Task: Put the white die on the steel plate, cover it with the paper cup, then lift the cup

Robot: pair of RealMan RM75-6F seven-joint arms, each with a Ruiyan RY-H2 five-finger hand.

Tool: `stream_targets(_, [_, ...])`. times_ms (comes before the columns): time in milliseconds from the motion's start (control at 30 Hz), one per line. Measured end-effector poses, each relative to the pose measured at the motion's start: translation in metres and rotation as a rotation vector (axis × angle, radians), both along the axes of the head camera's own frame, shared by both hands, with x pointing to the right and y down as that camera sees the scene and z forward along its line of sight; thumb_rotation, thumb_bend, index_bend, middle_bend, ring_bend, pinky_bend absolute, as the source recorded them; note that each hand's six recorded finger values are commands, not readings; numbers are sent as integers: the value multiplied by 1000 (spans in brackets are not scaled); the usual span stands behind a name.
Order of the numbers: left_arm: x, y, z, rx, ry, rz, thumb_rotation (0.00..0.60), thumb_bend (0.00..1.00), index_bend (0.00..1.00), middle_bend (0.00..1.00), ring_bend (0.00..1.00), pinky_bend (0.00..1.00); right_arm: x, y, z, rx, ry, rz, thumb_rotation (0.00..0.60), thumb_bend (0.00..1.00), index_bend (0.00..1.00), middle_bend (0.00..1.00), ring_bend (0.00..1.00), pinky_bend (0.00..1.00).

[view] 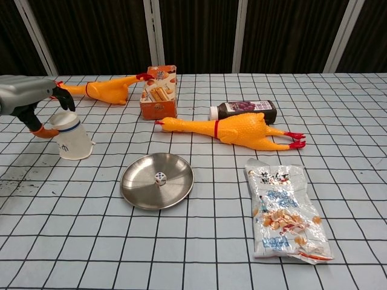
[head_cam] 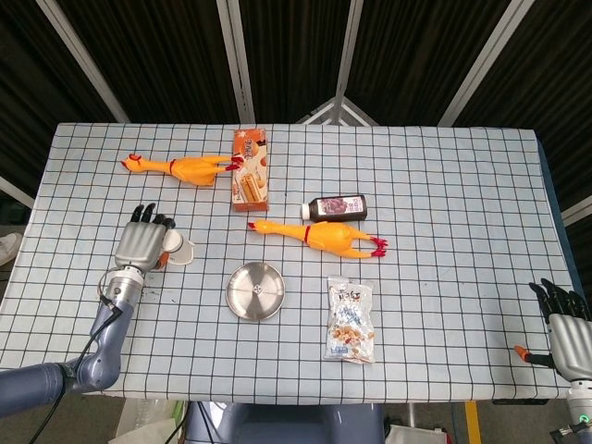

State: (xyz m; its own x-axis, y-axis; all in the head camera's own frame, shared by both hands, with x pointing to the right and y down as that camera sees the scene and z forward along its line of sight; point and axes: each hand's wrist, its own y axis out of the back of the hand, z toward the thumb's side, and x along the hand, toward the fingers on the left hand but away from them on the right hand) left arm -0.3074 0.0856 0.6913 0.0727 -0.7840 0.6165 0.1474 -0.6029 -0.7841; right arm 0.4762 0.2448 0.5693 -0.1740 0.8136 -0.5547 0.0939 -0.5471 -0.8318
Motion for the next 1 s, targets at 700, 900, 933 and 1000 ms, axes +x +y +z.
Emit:
stream_targets(700, [9, 3, 0, 19, 10, 42, 600, 516, 373, 402, 73, 0, -1, 0, -1, -2, -9, 2, 600, 124, 121, 45, 52, 0])
stream_targets(900, [6, 3, 0, 26, 7, 36, 600, 517, 391, 401, 73, 0, -1, 1, -2, -4, -14, 3, 600, 124, 125, 45, 52, 0])
stream_targets(933, [6, 3, 0, 26, 8, 34, 600, 517, 391, 397, 73, 0, -1, 1, -2, -5, -14, 3, 600, 124, 125, 45, 52, 0])
stream_targets(1000, [7, 3, 0, 26, 17, 29, 600, 517, 392, 391, 73, 0, -1, 1, -2, -6, -13, 3, 600, 124, 125, 46, 52, 0])
